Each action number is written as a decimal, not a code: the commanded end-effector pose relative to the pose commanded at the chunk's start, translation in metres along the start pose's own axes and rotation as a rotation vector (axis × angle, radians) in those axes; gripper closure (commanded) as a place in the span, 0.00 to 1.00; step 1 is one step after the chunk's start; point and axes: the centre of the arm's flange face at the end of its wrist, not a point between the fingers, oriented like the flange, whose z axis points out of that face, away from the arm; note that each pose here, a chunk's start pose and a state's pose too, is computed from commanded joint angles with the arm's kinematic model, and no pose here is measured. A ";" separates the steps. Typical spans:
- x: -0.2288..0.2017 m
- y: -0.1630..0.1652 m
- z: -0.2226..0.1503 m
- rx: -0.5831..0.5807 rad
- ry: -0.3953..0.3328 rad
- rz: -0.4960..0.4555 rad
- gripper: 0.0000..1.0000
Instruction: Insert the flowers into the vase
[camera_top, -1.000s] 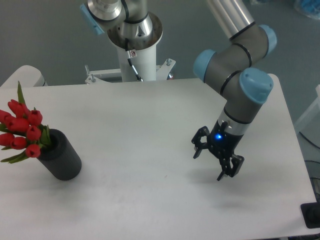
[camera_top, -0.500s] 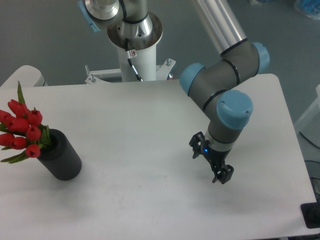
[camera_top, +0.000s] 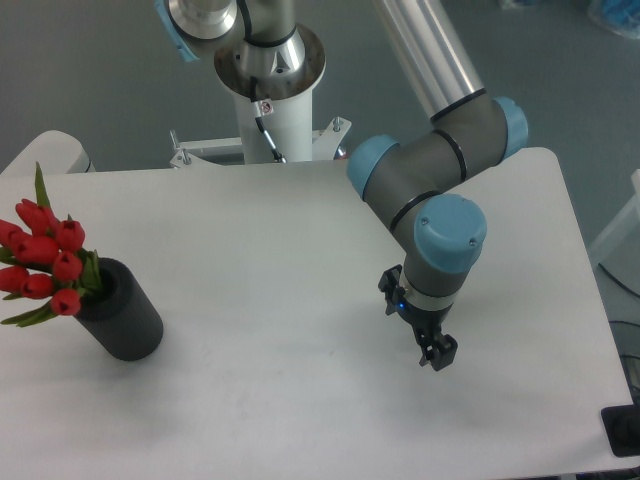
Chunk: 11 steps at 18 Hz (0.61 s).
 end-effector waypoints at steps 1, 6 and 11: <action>0.000 0.000 0.001 -0.002 0.000 0.000 0.00; 0.001 0.000 0.002 -0.001 0.002 0.000 0.00; 0.002 -0.004 0.003 -0.006 0.004 0.006 0.00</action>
